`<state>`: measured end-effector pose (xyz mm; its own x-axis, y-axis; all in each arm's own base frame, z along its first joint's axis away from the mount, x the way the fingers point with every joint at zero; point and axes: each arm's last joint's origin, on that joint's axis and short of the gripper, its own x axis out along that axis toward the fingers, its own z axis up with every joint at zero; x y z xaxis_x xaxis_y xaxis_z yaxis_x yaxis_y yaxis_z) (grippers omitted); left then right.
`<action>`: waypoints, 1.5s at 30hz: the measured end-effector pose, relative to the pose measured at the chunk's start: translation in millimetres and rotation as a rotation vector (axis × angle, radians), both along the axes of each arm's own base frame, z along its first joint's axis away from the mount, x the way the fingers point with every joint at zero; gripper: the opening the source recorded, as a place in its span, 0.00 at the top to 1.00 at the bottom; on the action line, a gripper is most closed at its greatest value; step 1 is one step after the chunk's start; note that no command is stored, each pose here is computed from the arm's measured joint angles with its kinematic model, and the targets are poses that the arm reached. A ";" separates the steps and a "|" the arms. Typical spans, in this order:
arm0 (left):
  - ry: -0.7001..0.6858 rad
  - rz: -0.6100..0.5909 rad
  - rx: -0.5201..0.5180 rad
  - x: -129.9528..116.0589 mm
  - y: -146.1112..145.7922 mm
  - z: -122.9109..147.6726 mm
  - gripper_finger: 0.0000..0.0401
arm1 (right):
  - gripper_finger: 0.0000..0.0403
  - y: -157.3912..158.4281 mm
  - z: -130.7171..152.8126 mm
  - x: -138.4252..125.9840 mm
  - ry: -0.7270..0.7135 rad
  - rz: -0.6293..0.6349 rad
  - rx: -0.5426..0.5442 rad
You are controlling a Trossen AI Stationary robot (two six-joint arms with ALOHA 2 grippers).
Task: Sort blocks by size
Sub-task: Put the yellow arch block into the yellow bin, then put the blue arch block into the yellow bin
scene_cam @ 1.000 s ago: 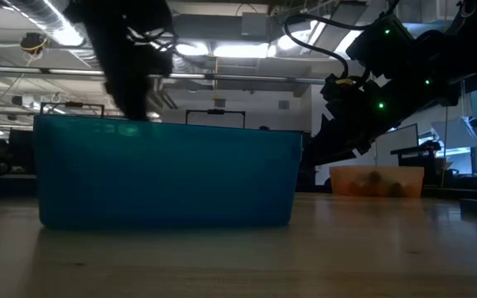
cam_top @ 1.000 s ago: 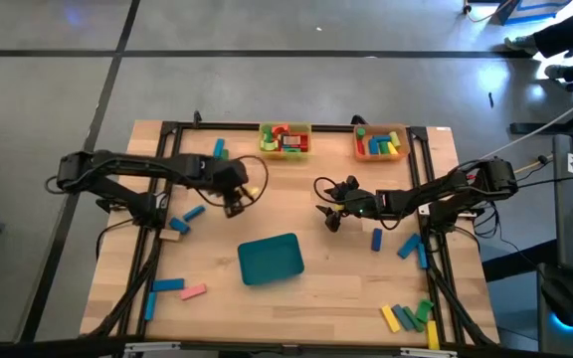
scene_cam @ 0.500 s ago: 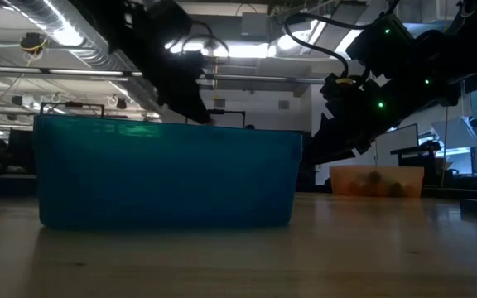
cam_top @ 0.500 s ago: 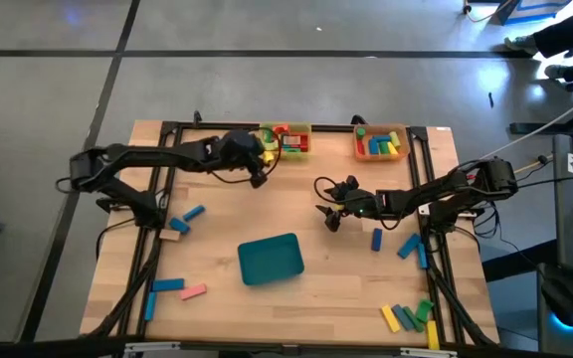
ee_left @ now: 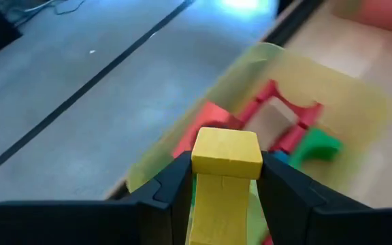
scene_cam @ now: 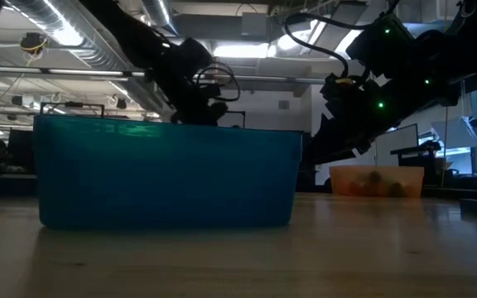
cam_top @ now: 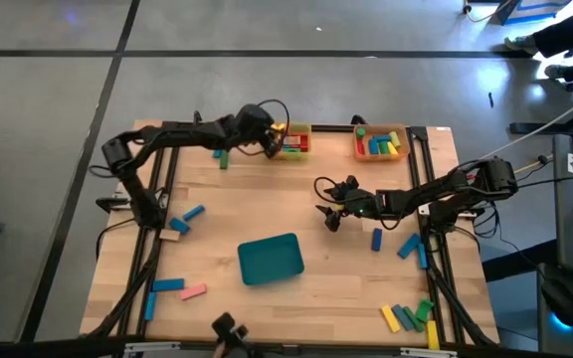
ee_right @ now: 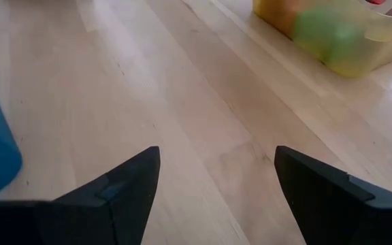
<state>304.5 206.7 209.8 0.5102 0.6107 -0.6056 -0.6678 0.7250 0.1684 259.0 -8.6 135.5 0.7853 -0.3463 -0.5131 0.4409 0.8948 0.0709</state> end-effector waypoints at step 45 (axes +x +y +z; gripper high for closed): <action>0.575 -0.434 -0.284 -74.4 -219.1 49.9 0.42 | 0.28 0.3 -0.6 -0.2 0.006 0.009 0.006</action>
